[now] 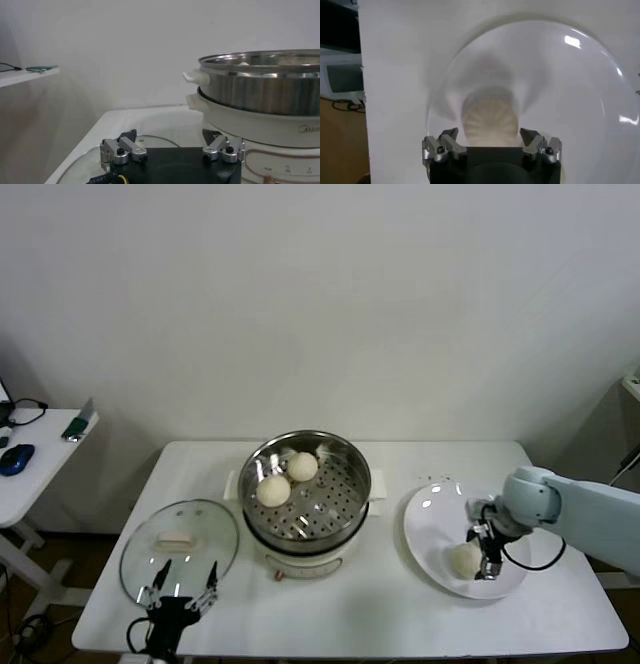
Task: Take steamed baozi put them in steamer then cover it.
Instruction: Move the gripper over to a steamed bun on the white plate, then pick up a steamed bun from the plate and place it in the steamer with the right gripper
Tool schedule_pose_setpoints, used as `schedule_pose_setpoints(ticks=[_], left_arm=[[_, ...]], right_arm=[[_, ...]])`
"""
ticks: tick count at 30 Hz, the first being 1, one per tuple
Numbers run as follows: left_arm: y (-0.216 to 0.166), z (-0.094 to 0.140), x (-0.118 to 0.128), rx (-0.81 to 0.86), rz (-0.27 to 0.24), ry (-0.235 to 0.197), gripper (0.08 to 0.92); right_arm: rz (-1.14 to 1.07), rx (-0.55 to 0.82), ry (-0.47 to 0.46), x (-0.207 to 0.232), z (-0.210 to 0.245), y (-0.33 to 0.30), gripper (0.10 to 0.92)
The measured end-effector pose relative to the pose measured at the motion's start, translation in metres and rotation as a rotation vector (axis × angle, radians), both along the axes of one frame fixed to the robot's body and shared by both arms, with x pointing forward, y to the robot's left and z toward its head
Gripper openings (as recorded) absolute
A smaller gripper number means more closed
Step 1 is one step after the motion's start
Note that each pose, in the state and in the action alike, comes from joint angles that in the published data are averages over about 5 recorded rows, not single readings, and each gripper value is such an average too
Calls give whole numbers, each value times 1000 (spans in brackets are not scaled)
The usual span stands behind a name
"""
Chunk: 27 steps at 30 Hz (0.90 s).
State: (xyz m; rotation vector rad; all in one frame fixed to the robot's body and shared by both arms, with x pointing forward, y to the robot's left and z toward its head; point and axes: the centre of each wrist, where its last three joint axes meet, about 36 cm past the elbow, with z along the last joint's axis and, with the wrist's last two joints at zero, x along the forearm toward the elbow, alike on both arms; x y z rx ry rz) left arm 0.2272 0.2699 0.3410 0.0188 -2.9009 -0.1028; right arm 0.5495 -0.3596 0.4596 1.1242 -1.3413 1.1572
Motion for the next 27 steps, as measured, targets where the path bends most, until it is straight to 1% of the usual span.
schedule_pose_setpoints(ticks=[6,13,17,22,27], left_arm=[[-1,0,-1,0,-1,1,823],[-2,1,-1,-3,0,-2,823],[-3,1,-1,-2,1,-3,823],[-4,2,-3,1,1,-1,823],[-3,3,-5,4,3,2,823]], right_arm=[[4,5,-10,0,-1,3,720],[29,6,-19,0,1,6,686],[65,11,-28,3,10,9,679],[146,28,-54,16,40,18,679],[272,43,-108,37,95,37,679]])
